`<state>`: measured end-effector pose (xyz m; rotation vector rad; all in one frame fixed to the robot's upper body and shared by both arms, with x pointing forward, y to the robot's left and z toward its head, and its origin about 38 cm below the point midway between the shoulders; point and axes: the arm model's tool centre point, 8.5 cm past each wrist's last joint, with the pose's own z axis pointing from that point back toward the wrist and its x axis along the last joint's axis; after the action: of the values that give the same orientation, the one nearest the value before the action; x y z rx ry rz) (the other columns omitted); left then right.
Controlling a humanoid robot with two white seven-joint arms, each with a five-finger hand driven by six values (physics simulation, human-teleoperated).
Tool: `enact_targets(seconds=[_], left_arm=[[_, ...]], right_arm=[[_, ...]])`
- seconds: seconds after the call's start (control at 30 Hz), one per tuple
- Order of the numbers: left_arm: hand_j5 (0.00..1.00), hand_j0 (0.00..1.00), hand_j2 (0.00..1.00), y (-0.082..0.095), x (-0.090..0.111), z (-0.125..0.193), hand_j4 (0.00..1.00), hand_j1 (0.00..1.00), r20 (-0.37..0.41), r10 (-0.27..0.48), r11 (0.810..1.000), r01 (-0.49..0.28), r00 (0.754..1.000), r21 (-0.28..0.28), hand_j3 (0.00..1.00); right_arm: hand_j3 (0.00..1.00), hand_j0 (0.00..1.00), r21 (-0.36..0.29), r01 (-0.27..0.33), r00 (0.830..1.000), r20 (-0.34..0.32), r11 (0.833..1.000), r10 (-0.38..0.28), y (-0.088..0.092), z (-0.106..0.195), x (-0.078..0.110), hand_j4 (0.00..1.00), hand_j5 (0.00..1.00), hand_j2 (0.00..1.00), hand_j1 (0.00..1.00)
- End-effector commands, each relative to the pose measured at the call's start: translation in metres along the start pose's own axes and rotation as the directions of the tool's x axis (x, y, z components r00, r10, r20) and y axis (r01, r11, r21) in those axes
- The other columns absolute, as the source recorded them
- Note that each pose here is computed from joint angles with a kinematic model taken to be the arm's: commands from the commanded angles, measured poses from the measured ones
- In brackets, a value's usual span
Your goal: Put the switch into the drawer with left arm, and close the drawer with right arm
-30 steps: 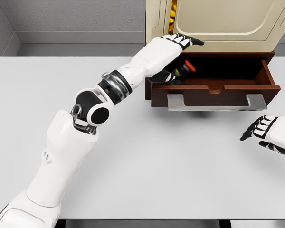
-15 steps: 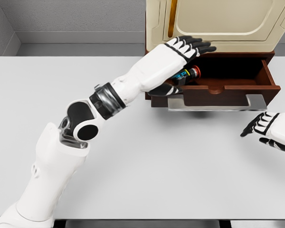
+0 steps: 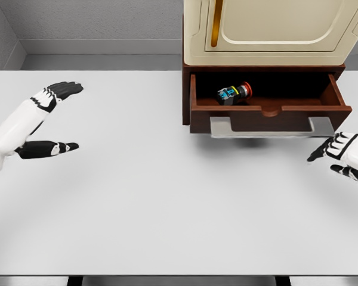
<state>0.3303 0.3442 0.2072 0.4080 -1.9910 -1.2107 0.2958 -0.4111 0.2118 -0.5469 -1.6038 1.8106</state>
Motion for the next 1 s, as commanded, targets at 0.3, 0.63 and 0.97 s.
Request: enact_targets(seconds=[0.3, 0.63, 0.97], left_arm=[[1.0, 1.0, 1.0, -0.006, -0.055, 0.056, 1.0, 1.0, -0.248, -0.033, 0.996, 0.011, 0.968, -0.089, 1.0], [1.0, 1.0, 1.0, -0.016, -0.051, 0.053, 1.0, 1.0, -0.24, -0.007, 0.996, -0.015, 0.971, -0.088, 1.0], [1.0, 1.0, 1.0, -0.017, -0.051, 0.053, 1.0, 1.0, -0.239, -0.004, 0.996, -0.016, 0.971, -0.085, 1.0]], right_arm=[[0.64, 0.64, -0.058, 0.054, 0.998, -0.004, 0.997, -0.055, -0.006, -0.001, 0.0, 0.64, 0.64, 0.64, 0.64], [0.64, 0.64, 0.075, -0.017, 0.997, -0.071, 0.997, 0.023, -0.004, 0.019, -0.025, 0.64, 0.64, 0.64, 0.64], [0.63, 0.63, 0.095, -0.021, 0.999, 0.041, 0.995, 0.017, 0.001, 0.004, 0.008, 0.63, 0.63, 0.63, 0.63]])
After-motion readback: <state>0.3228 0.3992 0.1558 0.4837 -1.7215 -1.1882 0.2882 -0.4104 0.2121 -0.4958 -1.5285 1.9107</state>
